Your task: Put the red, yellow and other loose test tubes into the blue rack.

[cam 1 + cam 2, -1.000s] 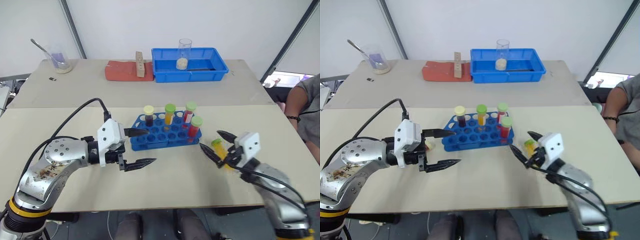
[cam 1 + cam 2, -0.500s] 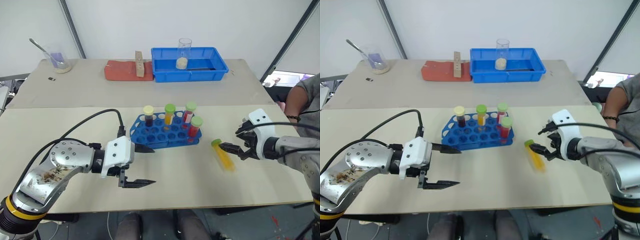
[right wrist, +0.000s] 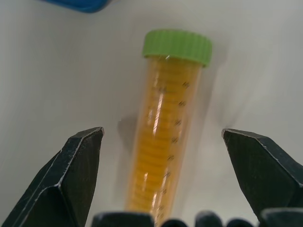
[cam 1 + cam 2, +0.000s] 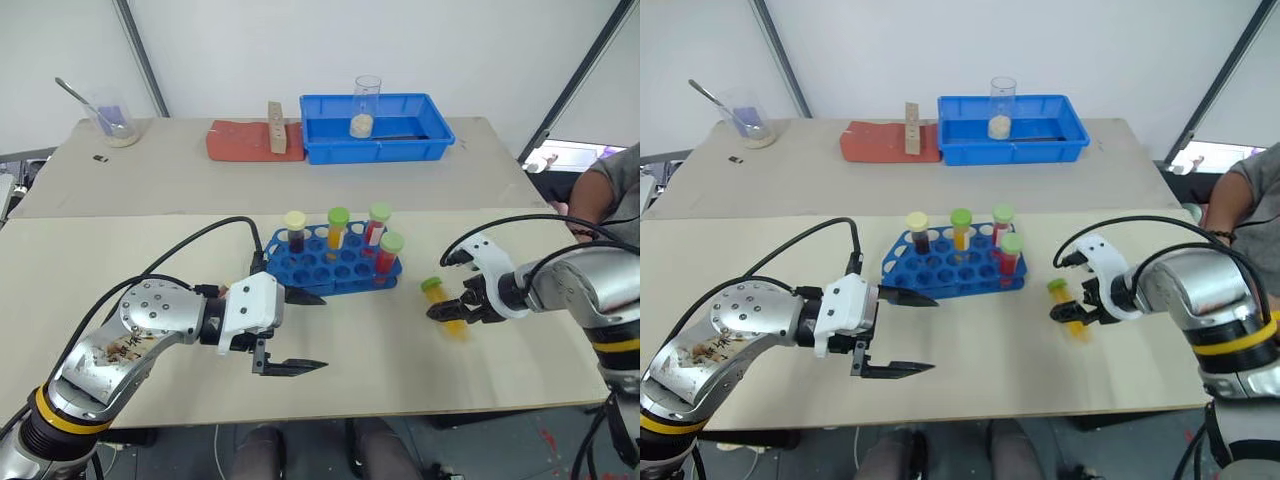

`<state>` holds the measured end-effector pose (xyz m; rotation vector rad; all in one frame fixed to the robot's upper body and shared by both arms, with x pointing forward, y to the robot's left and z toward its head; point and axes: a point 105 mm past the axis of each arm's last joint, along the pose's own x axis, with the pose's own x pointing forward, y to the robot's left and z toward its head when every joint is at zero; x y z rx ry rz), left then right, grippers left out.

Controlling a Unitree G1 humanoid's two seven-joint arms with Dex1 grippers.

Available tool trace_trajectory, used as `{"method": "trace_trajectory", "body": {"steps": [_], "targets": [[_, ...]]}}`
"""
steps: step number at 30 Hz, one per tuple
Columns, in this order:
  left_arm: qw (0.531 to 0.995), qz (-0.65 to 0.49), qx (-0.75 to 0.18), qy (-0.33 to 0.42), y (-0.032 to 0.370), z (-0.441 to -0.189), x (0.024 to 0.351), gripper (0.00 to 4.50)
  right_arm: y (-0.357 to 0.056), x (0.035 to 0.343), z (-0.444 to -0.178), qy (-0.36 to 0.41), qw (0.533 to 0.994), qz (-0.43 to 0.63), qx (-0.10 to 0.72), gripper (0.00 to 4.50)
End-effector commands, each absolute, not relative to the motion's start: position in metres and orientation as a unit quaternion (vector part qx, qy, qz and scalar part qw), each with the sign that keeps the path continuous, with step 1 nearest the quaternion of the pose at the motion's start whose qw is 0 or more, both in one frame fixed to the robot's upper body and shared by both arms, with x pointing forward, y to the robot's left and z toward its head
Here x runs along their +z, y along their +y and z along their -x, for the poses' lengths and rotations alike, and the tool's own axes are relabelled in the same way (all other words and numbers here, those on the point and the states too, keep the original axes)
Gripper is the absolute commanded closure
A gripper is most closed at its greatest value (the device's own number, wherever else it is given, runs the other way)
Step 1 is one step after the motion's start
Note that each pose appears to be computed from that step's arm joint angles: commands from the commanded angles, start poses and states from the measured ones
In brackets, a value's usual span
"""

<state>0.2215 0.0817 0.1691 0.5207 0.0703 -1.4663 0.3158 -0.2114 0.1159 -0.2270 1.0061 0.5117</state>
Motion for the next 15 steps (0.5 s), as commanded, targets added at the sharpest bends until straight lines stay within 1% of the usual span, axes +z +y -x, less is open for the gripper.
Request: {"method": "trace_trajectory", "body": {"steps": [1,2,5,10,13,15], "targets": [[0.708,-0.249,-0.661,0.01,0.0779,-0.2193,0.1744,0.0,-0.2152,0.1233,-0.3256,0.468,0.84,0.126,0.245,0.05],[0.709,-0.249,-0.66,0.009,0.0776,-0.2194,0.1739,0.0,-0.2152,0.1227,-0.3273,0.472,0.836,0.128,0.247,0.05],[0.712,-0.248,-0.657,0.009,0.0772,-0.2191,0.1716,0.0,-0.2156,0.1198,-0.3296,0.489,0.824,0.128,0.255,0.82],[0.715,-0.241,-0.656,0.015,0.0782,-0.2169,0.1677,0.0,-0.2179,0.1179,-0.332,0.5,0.817,0.127,0.258,2.56],[0.717,-0.24,-0.654,0.017,0.0795,-0.2172,0.1659,0.0,-0.2184,0.1169,-0.3316,0.505,0.814,0.122,0.259,3.48],[0.72,-0.239,-0.651,0.02,0.0808,-0.2183,0.1647,0.0,-0.2188,0.1175,-0.3322,0.504,0.816,0.117,0.257,3.51]]}}
